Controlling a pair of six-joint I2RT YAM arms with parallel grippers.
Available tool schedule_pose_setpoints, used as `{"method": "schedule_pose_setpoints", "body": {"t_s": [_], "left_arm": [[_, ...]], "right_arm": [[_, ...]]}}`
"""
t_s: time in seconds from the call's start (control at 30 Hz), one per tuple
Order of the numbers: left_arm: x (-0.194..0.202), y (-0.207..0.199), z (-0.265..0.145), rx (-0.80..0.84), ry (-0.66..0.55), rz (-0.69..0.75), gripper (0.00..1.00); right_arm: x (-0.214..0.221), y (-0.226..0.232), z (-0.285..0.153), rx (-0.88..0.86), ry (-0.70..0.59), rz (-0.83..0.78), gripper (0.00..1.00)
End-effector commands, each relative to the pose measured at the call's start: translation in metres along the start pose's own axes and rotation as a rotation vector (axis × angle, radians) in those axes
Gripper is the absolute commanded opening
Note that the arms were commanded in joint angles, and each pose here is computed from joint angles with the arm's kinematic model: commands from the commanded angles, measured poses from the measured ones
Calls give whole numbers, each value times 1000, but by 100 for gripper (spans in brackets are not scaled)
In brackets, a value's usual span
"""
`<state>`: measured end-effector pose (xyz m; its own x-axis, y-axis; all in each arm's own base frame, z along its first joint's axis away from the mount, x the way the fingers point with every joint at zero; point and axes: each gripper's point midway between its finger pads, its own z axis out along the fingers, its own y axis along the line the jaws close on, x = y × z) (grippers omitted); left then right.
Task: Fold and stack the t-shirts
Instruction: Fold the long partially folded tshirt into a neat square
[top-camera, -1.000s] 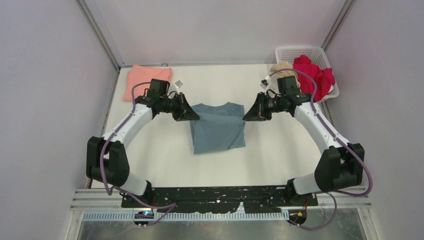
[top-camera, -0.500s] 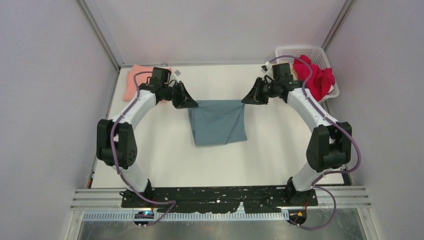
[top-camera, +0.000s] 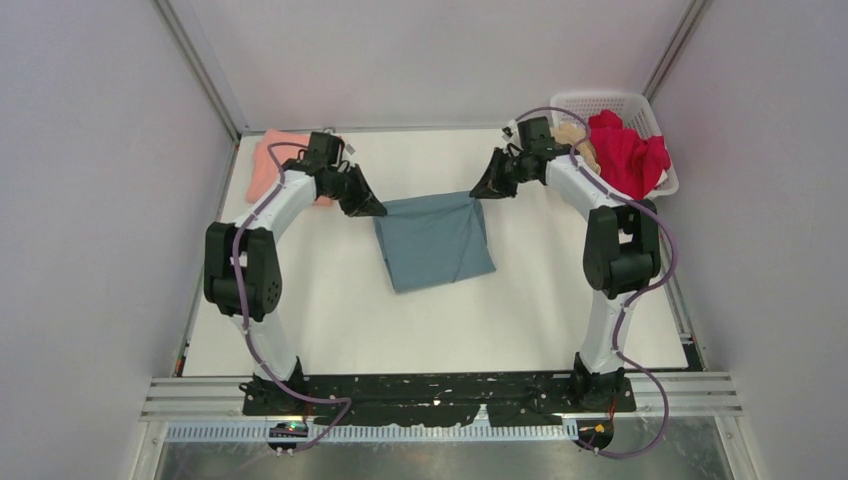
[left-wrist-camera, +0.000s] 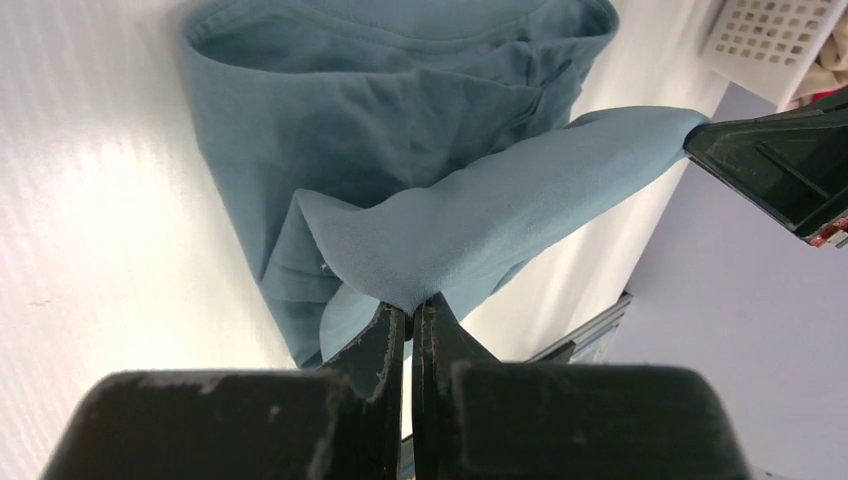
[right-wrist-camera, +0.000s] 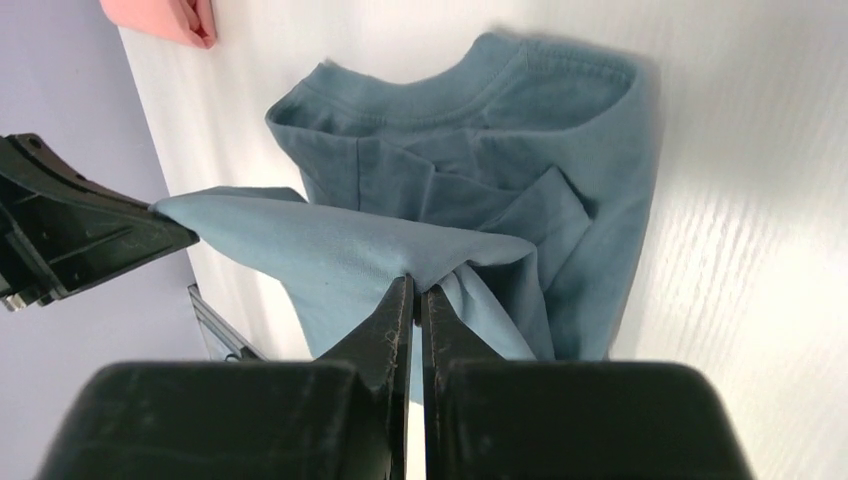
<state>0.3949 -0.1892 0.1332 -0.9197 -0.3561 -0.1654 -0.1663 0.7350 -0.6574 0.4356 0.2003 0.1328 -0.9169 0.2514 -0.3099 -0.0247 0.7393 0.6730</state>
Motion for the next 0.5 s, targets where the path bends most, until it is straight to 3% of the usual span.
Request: {"method": "schedule_pose_setpoints", "body": {"t_s": [0.0,0.27,0.37,0.4,0.47], "left_arm": [[-23,19,-4,-96,-68,-8,0],[-42,39,14,-163,-95,-55,0],[-50,48,18,-197,-112,-70,0],[-54,49,19,-196,-116,-73,4],[-60,43,20,-165,-113,-70,28]], "right_arm": [[-36,9,12,25,-110,-82,6],[-60,-15,31,119,-220,-7,8],[-64,-11,45,62,-216,-16,24],[-68,-11,48,53,-218,-18,27],[-76,-5,49,33,-221,-43,39]]}}
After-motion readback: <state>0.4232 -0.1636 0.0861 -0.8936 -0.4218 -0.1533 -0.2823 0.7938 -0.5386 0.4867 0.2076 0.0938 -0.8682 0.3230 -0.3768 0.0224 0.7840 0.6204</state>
